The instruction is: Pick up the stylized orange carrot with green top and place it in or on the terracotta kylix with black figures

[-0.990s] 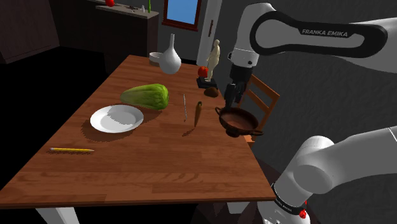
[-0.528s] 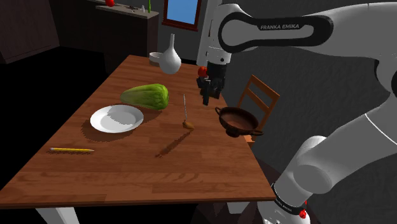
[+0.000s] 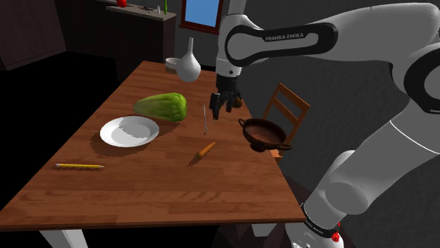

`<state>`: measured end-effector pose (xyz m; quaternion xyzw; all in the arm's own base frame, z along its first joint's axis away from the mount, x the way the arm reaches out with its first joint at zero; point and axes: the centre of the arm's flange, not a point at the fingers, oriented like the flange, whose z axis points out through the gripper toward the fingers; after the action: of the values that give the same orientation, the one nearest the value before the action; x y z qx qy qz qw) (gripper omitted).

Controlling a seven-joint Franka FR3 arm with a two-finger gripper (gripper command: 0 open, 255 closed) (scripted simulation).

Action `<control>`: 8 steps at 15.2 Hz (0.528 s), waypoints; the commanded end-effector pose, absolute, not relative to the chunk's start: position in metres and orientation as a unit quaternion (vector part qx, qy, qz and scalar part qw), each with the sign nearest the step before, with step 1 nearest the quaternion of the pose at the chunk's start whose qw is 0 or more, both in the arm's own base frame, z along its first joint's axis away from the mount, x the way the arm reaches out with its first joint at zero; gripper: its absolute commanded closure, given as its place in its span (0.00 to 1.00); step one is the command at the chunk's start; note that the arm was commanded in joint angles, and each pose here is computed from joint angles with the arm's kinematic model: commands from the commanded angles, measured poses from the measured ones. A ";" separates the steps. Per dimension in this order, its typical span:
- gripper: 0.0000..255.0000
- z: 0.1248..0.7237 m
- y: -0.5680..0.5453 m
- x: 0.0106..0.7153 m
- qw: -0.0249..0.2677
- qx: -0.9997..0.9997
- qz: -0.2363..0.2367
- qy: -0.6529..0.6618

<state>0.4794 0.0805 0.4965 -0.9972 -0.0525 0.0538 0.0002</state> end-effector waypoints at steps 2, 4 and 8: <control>0.00 0.480 0.080 0.478 0.000 -0.997 0.054 -0.053; 0.00 0.477 0.080 0.478 0.000 -0.997 0.054 -0.053; 0.00 0.477 0.080 0.478 0.000 -0.997 0.054 -0.053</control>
<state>0.4779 0.0803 0.4775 -0.9972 -0.0526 0.0536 0.0001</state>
